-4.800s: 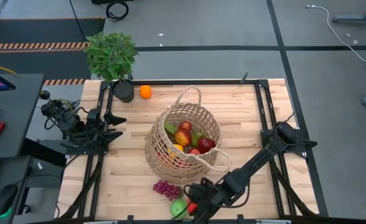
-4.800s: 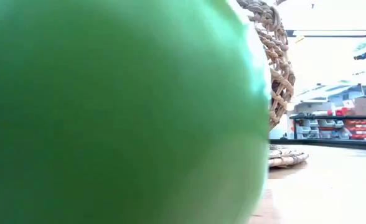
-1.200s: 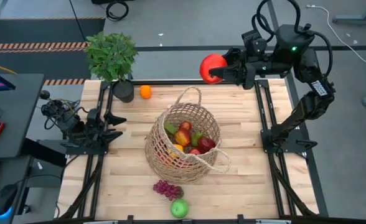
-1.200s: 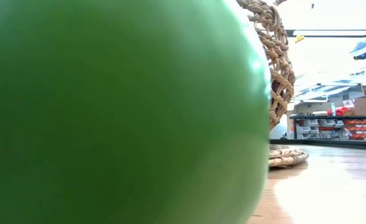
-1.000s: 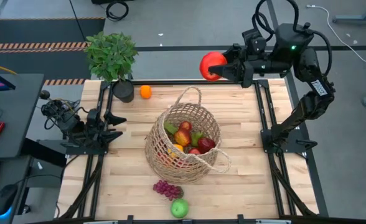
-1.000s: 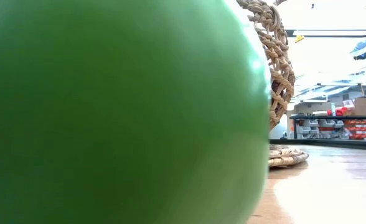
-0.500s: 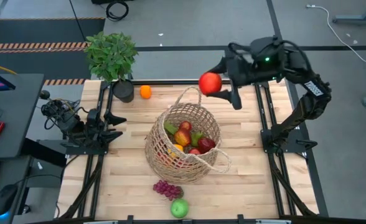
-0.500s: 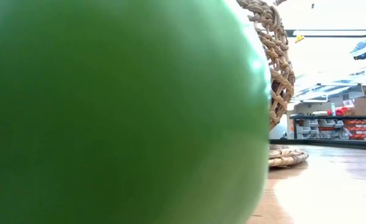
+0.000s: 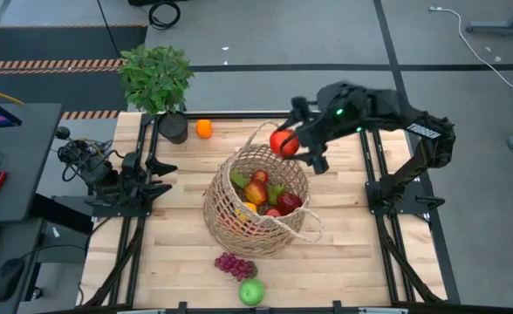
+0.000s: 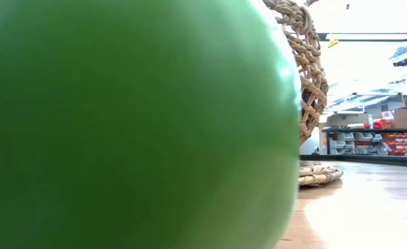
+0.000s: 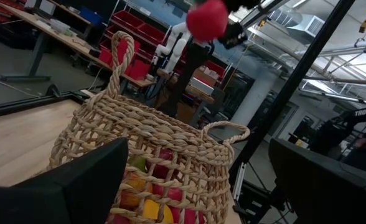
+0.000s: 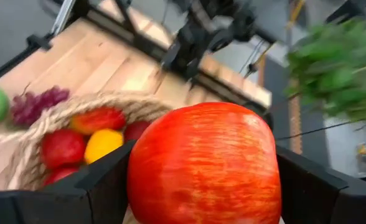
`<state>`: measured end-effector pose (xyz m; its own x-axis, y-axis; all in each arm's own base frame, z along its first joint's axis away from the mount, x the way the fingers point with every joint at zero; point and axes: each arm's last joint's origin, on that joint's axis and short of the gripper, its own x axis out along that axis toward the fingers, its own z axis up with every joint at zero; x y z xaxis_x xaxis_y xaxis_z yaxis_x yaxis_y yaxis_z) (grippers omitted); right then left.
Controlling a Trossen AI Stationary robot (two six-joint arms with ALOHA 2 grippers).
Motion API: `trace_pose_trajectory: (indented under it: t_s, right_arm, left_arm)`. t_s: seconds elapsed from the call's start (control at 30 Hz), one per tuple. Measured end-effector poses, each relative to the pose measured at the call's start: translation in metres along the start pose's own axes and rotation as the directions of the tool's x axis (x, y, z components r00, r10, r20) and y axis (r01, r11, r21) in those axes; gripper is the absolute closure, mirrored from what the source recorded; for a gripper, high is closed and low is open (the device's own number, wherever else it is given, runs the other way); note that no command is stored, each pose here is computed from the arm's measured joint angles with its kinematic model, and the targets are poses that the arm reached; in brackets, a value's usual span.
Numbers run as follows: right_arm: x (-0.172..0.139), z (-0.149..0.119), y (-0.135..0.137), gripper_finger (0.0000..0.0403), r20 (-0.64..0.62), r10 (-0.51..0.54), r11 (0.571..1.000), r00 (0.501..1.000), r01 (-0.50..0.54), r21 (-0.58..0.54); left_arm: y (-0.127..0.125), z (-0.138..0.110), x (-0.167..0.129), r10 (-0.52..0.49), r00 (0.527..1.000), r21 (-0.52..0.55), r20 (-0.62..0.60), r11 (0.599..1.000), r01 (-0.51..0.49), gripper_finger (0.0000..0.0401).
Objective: Build produce basket
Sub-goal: Put the apple into the basket
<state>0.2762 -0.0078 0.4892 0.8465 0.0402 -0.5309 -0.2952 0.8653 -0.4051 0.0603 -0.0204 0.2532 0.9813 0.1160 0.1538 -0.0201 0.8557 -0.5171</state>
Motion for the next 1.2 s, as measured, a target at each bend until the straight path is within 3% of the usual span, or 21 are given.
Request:
trace_pose_trajectory:
  t_s: [0.23,0.4,0.63,0.83,1.2]
  right_arm:
    - [0.053,-0.025,0.026,0.0078,-0.114,0.089,0.996,0.989,-0.089,0.010]
    - [0.092,-0.049,0.045,0.0078,-0.215,0.024,0.999,0.976,-0.033,-0.039]
    - [0.130,-0.082,0.064,0.0078,-0.232,0.003,1.000,0.973,-0.009,-0.023]
    - [0.148,-0.106,0.077,0.0074,-0.250,0.014,0.993,0.968,0.015,0.114]
    - [0.157,-0.128,0.089,0.0033,-0.293,0.068,0.977,0.954,-0.005,0.211]
  left_arm:
    - [0.000,0.000,0.000,0.000,1.000,-0.001,0.000,1.000,0.000,0.0005]
    - [0.000,0.000,0.000,0.000,1.000,0.000,0.000,1.000,0.000,0.0005]
    - [0.000,0.000,0.000,0.000,1.000,-0.001,0.000,1.000,0.000,0.0005]
    - [0.000,0.000,0.000,0.000,1.000,0.000,0.000,1.000,0.000,0.0005]
    - [0.000,0.000,0.000,0.000,1.000,0.000,0.000,1.000,0.000,0.0005]
